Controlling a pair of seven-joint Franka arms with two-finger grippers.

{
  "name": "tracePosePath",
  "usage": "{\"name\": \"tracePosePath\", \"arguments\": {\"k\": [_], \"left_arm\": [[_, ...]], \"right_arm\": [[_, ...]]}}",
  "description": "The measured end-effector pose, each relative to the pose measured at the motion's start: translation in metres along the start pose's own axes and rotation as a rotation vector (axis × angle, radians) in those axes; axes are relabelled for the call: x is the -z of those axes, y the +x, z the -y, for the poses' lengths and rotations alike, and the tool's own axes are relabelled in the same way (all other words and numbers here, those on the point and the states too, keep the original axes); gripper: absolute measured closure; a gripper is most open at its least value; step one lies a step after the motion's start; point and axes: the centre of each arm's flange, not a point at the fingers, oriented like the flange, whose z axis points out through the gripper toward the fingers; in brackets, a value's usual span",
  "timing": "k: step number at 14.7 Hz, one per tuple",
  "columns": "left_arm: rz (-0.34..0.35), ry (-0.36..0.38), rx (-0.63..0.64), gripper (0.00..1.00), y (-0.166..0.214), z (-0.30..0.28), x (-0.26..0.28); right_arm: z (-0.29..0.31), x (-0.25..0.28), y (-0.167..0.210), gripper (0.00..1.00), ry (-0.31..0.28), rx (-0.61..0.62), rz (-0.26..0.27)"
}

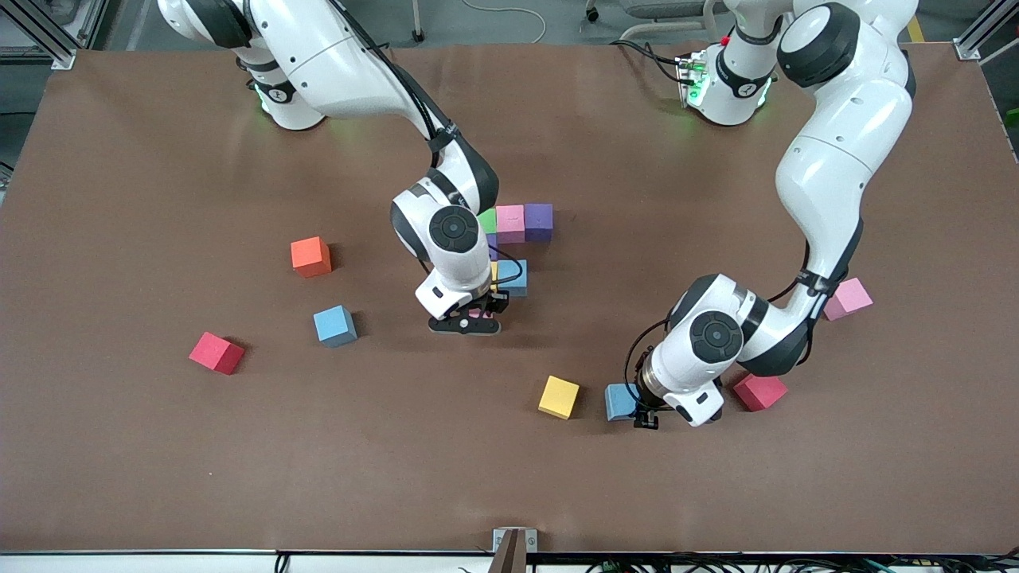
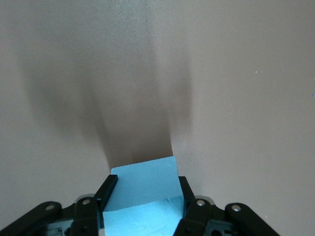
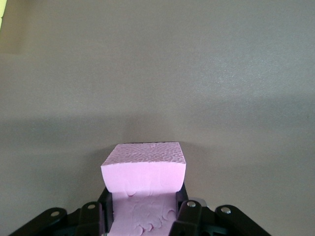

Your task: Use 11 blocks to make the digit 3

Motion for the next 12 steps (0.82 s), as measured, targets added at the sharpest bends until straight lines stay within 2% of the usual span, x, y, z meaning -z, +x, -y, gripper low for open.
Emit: {"name": "tracePosePath", "arguments": {"k": [6,12], "left_arm": [[-0.015,0.049,0.008,0.46,-0.047,0.033,0.036],[0.006,0.135,0.04,0.46,-0.068,0.086,0.04]], "right_arm": [[0.009,0.0,-0.008,0.5,0.017,0.004,0.014],[0.007,0.0,-0.006,0.5,0.017,0.001,0.014]]}}
